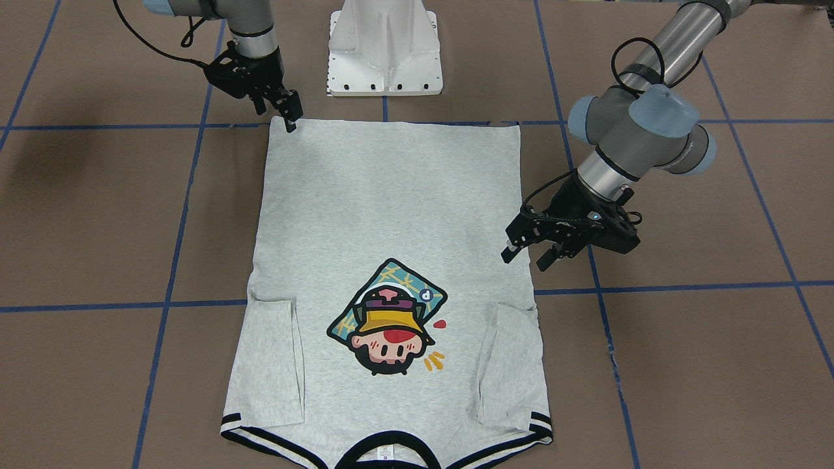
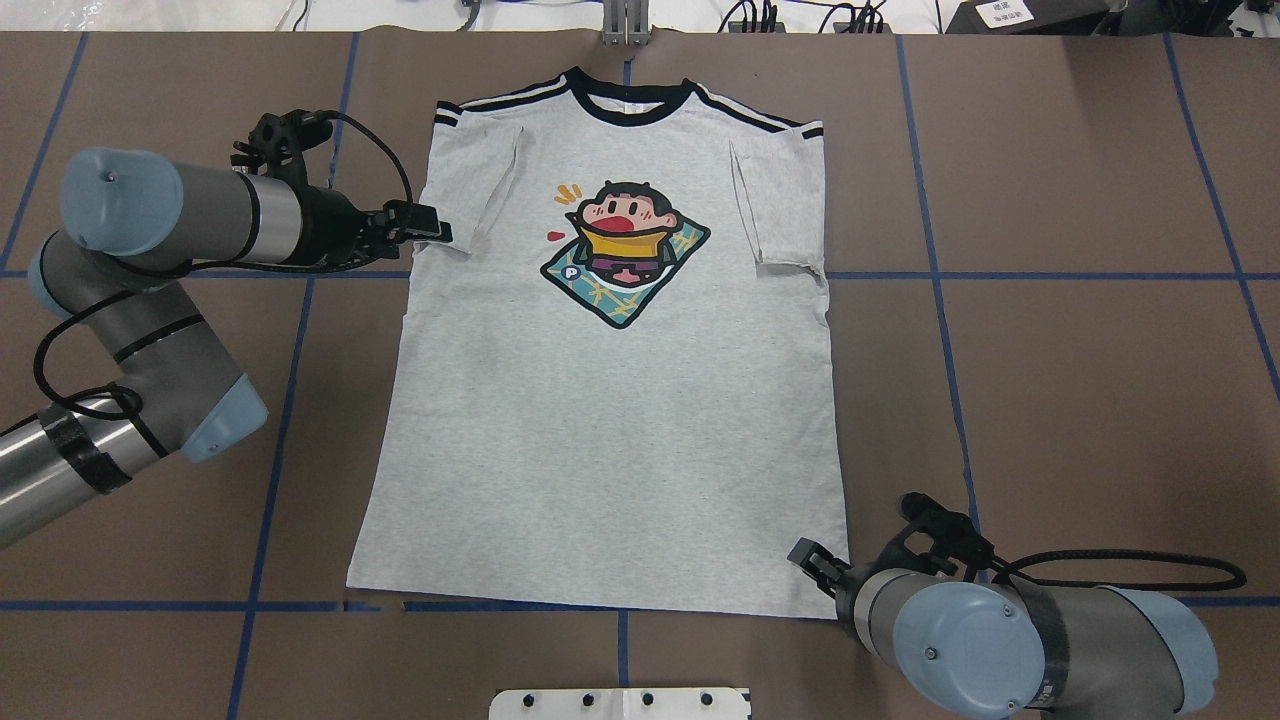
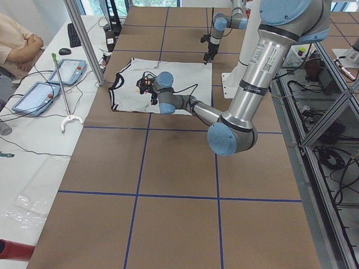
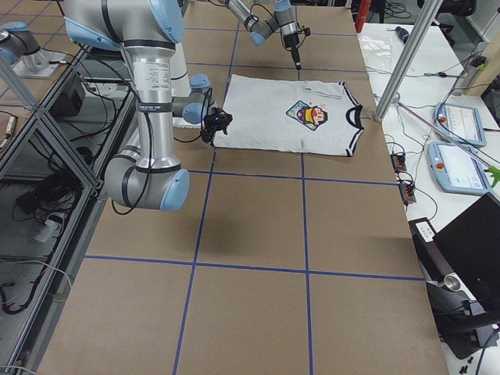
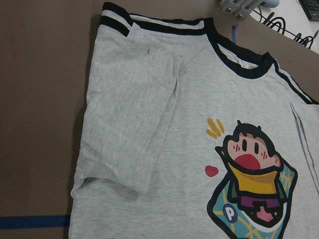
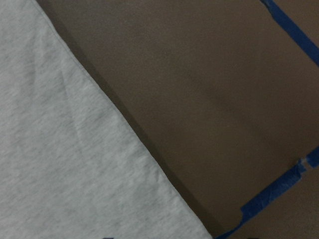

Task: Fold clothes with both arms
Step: 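Move the right gripper down to the shirt hem corner while the left gripper withdraws, then move the left gripper to the other hem corner and grasp both hem corners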

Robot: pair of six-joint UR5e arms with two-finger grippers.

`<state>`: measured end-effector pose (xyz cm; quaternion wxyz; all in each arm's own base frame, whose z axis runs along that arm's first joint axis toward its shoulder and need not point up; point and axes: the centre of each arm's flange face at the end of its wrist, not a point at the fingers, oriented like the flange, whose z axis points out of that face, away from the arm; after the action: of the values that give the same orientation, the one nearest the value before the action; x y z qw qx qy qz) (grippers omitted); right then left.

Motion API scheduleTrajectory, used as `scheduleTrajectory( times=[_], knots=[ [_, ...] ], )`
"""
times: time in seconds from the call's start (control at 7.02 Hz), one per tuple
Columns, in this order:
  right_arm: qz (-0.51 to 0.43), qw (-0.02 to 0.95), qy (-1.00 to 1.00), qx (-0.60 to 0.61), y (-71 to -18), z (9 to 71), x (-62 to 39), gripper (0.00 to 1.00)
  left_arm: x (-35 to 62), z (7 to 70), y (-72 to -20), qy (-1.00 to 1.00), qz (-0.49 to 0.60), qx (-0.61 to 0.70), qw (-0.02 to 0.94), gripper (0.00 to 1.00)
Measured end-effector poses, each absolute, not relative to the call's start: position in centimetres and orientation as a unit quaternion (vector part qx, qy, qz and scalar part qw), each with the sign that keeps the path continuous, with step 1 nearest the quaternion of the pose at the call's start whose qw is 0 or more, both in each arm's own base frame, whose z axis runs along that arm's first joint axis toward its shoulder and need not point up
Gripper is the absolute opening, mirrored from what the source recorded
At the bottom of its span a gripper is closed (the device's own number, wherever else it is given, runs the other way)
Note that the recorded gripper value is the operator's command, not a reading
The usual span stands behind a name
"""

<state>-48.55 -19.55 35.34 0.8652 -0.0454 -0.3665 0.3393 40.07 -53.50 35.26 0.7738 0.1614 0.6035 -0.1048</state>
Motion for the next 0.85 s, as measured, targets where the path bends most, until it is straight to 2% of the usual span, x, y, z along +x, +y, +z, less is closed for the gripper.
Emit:
scheduleTrajectory(
  times=[0.14,0.28,0.43,0.57,0.85],
  knots=[
    [0.338,0.866,-0.364,-0.045,-19.36,35.56,-48.73,0.88,40.05,35.16,-53.51,0.604,-0.104,0.162,0.773,0.86],
    [0.337,0.868,-0.361,-0.045,-19.13,35.88,-49.09,0.78,40.04,35.14,-53.51,0.604,-0.104,0.162,0.773,0.86],
    [0.336,0.870,-0.358,-0.045,-19.00,36.25,-49.43,0.20,40.00,35.15,-53.52,0.604,-0.104,0.162,0.773,0.86],
    [0.339,0.869,-0.357,-0.046,-19.00,36.26,-49.56,0.00,39.99,35.18,-53.52,0.604,-0.104,0.162,0.773,0.86],
    [0.352,0.862,-0.361,-0.055,-18.97,35.76,-49.22,0.00,39.97,35.18,-53.53,0.604,-0.105,0.162,0.773,0.86]
  ],
)
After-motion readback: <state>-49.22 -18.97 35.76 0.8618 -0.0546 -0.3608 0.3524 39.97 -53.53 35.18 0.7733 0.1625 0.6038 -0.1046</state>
